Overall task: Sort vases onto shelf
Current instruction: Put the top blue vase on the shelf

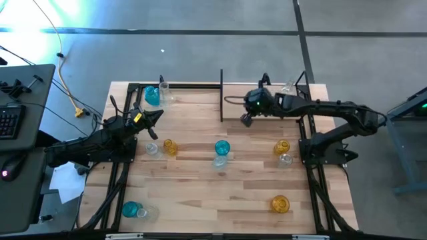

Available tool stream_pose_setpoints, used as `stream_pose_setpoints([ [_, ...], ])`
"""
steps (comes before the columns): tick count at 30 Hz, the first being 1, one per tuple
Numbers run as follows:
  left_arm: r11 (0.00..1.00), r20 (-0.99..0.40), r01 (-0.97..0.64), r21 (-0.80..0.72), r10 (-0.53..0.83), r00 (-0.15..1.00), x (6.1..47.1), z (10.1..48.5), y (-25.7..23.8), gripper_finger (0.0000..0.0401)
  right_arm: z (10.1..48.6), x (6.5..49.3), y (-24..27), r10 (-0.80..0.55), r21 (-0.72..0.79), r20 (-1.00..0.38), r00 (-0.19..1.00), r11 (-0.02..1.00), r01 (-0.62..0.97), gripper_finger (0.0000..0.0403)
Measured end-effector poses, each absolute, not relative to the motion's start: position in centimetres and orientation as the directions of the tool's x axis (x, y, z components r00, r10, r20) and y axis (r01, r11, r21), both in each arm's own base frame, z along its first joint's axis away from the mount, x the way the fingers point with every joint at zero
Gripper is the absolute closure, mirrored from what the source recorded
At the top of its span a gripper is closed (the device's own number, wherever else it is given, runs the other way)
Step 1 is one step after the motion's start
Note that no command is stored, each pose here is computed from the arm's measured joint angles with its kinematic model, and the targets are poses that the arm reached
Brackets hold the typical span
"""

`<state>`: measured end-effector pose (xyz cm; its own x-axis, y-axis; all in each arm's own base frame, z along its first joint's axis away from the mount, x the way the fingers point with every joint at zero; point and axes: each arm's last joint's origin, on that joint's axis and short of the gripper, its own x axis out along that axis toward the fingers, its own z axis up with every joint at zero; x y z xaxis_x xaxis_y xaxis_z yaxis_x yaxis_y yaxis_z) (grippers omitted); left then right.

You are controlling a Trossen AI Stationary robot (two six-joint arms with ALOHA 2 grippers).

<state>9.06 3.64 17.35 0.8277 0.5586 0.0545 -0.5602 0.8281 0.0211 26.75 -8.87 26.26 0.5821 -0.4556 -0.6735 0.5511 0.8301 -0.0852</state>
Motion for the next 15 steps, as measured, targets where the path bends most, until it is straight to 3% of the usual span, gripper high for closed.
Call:
stream_pose_setpoints([
  [5, 0.828, 0.054, -0.560, 0.021, 0.558, 0.828, 9.1, 17.3, 3.6, 0.0400, 26.6, 28.0, -6.0, -0.368, -0.066, -0.628, 0.686, 0.903, 0.424, 0.0403],
  [15, 0.828, 0.054, -0.560, 0.021, 0.558, 0.828, 9.1, 17.3, 3.6, 0.0400, 26.6, 28.8, -0.5, -0.223, -0.005, -0.624, 0.749, 0.960, 0.281, 0.0390],
])
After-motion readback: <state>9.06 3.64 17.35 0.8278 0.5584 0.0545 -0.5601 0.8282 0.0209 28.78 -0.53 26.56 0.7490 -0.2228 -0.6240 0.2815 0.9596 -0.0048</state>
